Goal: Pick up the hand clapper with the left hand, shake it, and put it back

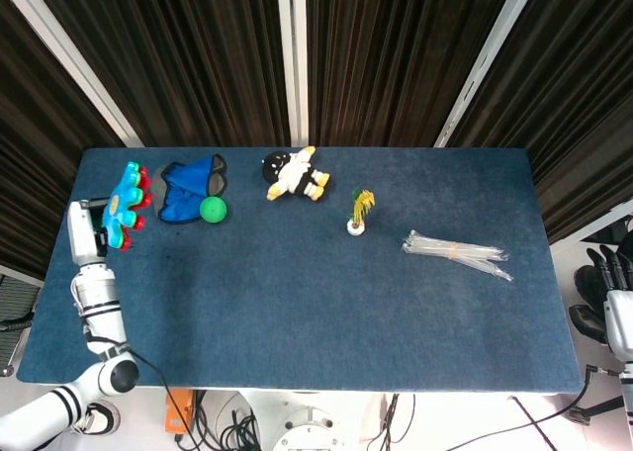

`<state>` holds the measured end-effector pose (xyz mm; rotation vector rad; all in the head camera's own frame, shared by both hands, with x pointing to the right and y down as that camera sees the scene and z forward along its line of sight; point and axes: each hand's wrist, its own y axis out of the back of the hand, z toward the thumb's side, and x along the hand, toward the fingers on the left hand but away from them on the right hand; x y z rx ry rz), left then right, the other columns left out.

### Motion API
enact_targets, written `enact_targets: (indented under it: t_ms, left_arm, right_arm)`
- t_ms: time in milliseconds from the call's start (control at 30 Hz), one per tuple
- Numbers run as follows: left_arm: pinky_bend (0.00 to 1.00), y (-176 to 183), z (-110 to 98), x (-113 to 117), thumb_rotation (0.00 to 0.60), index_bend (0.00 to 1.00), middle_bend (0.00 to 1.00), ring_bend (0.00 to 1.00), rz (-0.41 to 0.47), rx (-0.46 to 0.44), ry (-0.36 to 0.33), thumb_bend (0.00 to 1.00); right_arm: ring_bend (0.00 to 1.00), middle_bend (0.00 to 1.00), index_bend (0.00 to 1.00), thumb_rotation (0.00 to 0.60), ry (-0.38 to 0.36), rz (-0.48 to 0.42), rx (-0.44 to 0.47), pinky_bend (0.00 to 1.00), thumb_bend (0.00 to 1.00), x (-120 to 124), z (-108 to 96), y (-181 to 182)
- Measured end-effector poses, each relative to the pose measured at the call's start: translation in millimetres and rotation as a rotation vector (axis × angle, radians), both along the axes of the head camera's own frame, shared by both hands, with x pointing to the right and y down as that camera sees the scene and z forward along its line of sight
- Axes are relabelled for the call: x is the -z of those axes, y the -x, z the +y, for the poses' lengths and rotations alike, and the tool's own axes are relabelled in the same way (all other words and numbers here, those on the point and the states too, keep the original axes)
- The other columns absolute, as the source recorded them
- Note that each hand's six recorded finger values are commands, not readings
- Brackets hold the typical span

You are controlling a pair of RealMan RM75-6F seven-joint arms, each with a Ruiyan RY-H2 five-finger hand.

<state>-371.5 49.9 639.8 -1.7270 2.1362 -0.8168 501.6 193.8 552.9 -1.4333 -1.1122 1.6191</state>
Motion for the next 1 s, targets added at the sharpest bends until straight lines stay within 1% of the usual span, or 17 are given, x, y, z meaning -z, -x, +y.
enact_targets:
  t_ms: [33,133,267,333,367,400,467,533,633,733,767,833,867,900,933,967,1000]
  left_arm:
    - [1.0,3,-1,0,0.6,1.0,1.0,1.0,0.035,0.033,0.0,0.58]
    - [1.0,11,-2,-2,0.6,1.0,1.0,1.0,0.18,0.147,0.02,0.58]
    - [1.0,23,-5,-7,0.6,1.0,1.0,1.0,0.397,0.297,0.075,0.58]
    - [1.0,26,-8,-7,0.6,1.0,1.0,1.0,0.479,0.336,0.091,0.58]
    - [1.0,26,-11,-6,0.6,1.0,1.0,1.0,0.513,0.346,0.096,0.58]
    - [1.0,26,-12,-6,0.6,1.0,1.0,1.0,0.523,0.347,0.1,0.59]
    - [1.0,26,-13,-6,0.6,1.0,1.0,1.0,0.507,0.33,0.1,0.6]
    - [1.0,24,-15,-4,0.6,1.0,1.0,1.0,0.461,0.286,0.092,0.61]
    - [1.0,16,-18,0,0.6,1.0,1.0,1.0,0.338,0.157,0.068,0.62]
    - [1.0,3,-16,2,0.6,1.0,1.0,1.0,0.159,-0.027,0.046,0.63]
    - [1.0,-4,-15,1,0.6,1.0,1.0,1.0,0.07,-0.115,0.038,0.63]
    - [1.0,-15,-11,-1,0.6,1.0,1.0,1.0,-0.078,-0.258,0.029,0.63]
    - [1.0,-25,-5,-7,0.6,1.0,1.0,1.0,-0.212,-0.389,0.026,0.63]
    - [1.0,-29,-2,-9,0.6,1.0,1.0,1.0,-0.267,-0.444,0.027,0.63]
    - [1.0,-35,3,-15,0.6,1.0,1.0,1.0,-0.347,-0.531,0.03,0.63]
    - [1.0,-43,10,-23,0.6,1.0,1.0,1.0,-0.452,-0.646,0.04,0.63]
    - [1.0,-46,16,-29,0.6,1.0,1.0,1.0,-0.53,-0.728,0.049,0.63]
  right_arm:
    - [0.0,0.0,0.0,0.6,0.004,-0.001,0.0,0.0,0.22,-1,0,0]
    - [0.0,0.0,0.0,0.6,0.009,-0.002,-0.002,0.0,0.22,-3,0,1]
    - [0.0,0.0,0.0,0.6,0.014,-0.001,-0.004,0.0,0.22,-4,1,0]
    - [0.0,0.0,0.0,0.6,0.017,-0.001,-0.005,0.0,0.22,-4,1,0]
    - [0.0,0.0,0.0,0.6,0.017,-0.001,-0.005,0.0,0.22,-5,1,0]
    - [0.0,0.0,0.0,0.6,0.018,-0.002,-0.005,0.0,0.22,-5,1,0]
    - [0.0,0.0,0.0,0.6,0.017,-0.002,-0.005,0.0,0.22,-5,1,0]
    - [0.0,0.0,0.0,0.6,0.017,-0.002,-0.006,0.0,0.22,-5,2,0]
    - [0.0,0.0,0.0,0.6,0.019,-0.001,-0.006,0.0,0.22,-5,2,-1]
    - [0.0,0.0,0.0,0.6,0.021,-0.002,-0.007,0.0,0.22,-5,2,-2]
    - [0.0,0.0,0.0,0.6,0.023,-0.001,-0.008,0.0,0.22,-5,3,-2]
    - [0.0,0.0,0.0,0.6,0.026,-0.002,-0.009,0.0,0.22,-6,3,-2]
    - [0.0,0.0,0.0,0.6,0.027,-0.002,-0.009,0.0,0.22,-7,3,-2]
    - [0.0,0.0,0.0,0.6,0.029,-0.003,-0.009,0.0,0.22,-7,3,-2]
    - [0.0,0.0,0.0,0.6,0.03,-0.004,-0.008,0.0,0.22,-7,3,-2]
    - [0.0,0.0,0.0,0.6,0.031,-0.004,-0.008,0.0,0.22,-8,3,-3]
    - [0.0,0.0,0.0,0.6,0.032,-0.004,-0.009,0.0,0.22,-8,3,-3]
